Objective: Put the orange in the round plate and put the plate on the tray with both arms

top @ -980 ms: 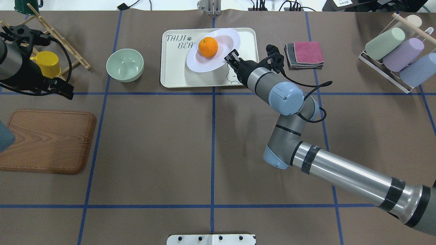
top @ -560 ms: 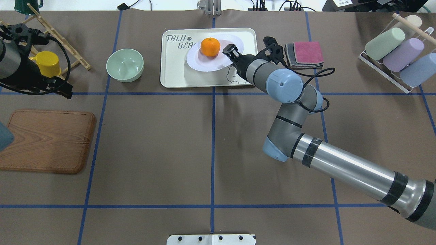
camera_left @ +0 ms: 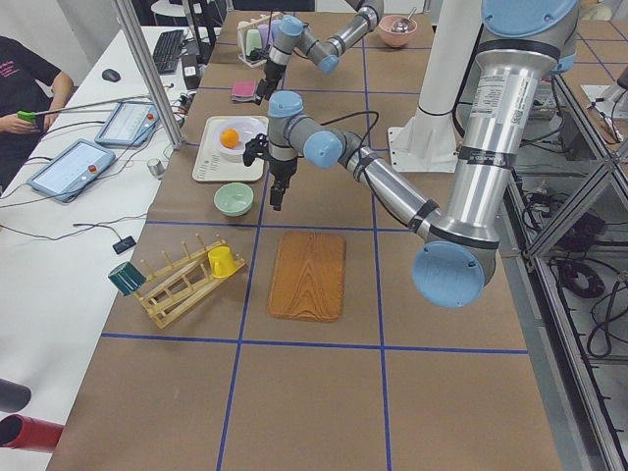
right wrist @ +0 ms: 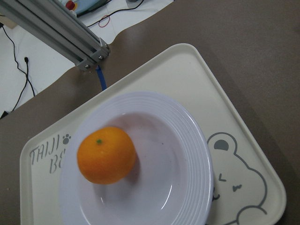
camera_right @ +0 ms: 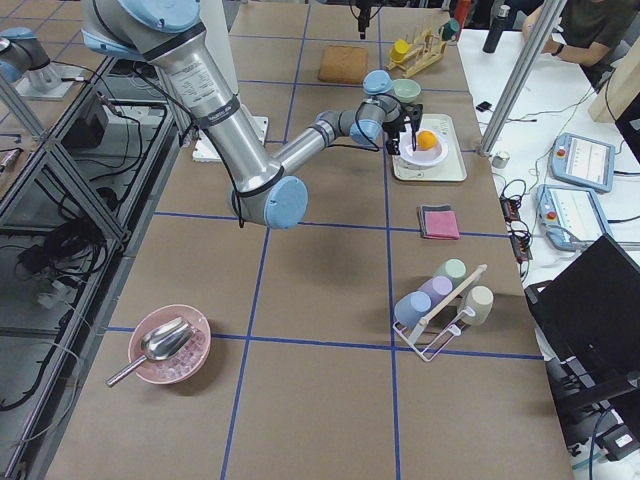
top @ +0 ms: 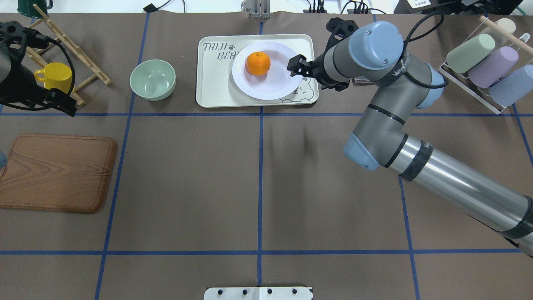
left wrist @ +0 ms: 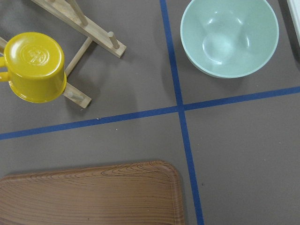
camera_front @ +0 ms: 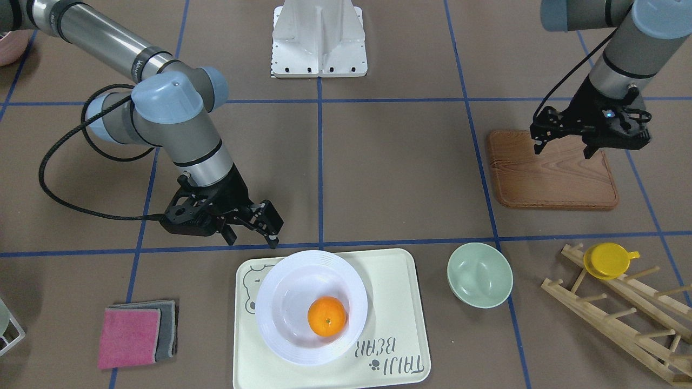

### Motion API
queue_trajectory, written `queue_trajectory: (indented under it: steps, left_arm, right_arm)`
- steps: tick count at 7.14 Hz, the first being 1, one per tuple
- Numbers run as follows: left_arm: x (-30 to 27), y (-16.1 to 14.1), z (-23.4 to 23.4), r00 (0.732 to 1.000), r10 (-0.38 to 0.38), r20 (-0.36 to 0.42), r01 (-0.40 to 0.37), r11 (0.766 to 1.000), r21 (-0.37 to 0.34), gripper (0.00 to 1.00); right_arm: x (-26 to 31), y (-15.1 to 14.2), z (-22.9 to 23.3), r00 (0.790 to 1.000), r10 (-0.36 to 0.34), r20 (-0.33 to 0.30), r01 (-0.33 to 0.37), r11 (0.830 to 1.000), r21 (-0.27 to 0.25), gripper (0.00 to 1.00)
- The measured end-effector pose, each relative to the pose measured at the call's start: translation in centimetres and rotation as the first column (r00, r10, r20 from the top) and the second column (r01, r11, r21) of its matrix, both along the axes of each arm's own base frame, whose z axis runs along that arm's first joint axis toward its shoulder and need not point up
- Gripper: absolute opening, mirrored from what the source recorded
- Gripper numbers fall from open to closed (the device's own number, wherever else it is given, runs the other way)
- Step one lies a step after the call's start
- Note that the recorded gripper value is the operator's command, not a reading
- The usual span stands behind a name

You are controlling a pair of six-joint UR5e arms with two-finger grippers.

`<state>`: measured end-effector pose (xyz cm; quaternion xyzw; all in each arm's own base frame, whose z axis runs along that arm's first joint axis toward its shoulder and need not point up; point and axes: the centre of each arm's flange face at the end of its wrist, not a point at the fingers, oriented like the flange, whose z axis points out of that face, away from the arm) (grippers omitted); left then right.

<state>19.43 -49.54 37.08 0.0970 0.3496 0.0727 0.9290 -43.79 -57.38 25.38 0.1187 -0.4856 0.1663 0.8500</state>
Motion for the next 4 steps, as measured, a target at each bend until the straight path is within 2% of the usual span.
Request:
queue_trajectory:
  steps: [1,2,3,4]
  left_arm:
    - [-2.5,-0.1,1.5,0.999,0.029,0.019,-0.029,0.999,0.021,0.98]
    - [-5.6,0.0,3.5,0.998,0.059,0.023,-0.06,0.998,0.033,0.98]
    - [-9.0,0.5,5.7,0.996,0.084,0.024,-0.084,0.996,0.039,0.98]
    - [-12.3,1.3,8.5,0.994,0.103,0.033,-0.104,0.994,0.039,0.98]
  right_arm:
    - [3.7,0.5,0.3,0.99,-0.092,-0.108,0.097,0.994,0.042,1.0]
    - [7.4,1.1,-0.2,0.966,-0.152,-0.211,0.167,0.984,0.057,1.0]
    - [11.3,1.7,-0.4,0.946,-0.179,-0.27,0.199,0.979,0.05,1.0]
    - [15.7,2.0,0.7,0.939,-0.194,-0.283,0.21,0.977,0.028,1.0]
